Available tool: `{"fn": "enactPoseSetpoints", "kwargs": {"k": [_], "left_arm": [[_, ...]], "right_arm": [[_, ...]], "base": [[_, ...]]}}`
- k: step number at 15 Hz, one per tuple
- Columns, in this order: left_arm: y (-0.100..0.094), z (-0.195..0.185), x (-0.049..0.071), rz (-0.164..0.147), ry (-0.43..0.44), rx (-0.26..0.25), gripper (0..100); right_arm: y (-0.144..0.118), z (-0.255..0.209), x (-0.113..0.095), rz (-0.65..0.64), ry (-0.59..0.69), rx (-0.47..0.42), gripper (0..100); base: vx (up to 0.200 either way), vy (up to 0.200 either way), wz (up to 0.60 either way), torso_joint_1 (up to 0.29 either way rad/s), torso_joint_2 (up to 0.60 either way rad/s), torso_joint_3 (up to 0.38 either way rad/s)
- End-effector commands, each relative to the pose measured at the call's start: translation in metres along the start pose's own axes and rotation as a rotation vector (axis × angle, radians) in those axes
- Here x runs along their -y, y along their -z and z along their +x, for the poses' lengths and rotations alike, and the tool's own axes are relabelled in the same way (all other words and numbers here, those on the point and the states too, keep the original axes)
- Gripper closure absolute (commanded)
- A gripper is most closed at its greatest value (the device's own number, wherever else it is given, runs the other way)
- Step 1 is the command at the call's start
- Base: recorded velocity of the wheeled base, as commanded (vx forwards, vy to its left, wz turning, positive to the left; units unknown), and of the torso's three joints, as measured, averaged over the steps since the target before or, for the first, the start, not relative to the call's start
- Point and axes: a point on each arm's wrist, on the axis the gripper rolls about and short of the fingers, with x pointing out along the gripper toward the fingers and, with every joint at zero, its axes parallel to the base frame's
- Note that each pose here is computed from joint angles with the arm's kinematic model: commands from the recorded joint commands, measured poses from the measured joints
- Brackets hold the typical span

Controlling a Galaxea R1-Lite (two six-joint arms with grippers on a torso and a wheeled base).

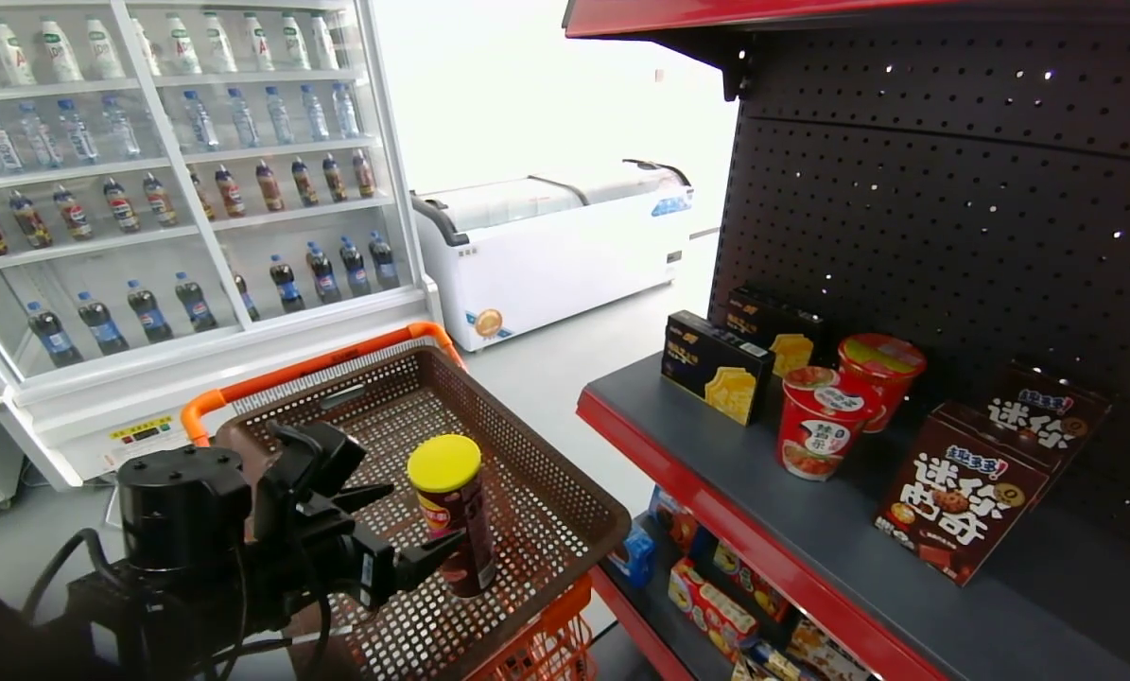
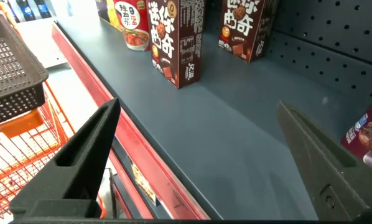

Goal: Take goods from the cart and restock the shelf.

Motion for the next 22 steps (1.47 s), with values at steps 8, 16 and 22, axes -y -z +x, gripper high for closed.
{"fn": "enactPoseSetpoints", "kwargs": {"k": [8,16,22], "left_arm": [[0.028,0.065,-0.006,0.011,0.03,-0.016,0],[0.04,0.088,-0.012,0.048,0.028,-0.018,0],[0.023,0.079,-0.012,0.059,0.006,0.032,100]], "right_arm": [[0.0,0.0,0.0,-0.001,-0.001,0.001,0],[0.0,0.0,0.0,0.001,-0.002,0.001,0],[0.0,0.0,0.0,-0.001,-0.002,0.001,0]], "base": [[0.0,0.0,0.0,0.0,0.0,0.0],[0.0,0.0,0.0,0.0,0.0,0.0],[0.0,0.0,0.0,0.0,0.0,0.0]]}}
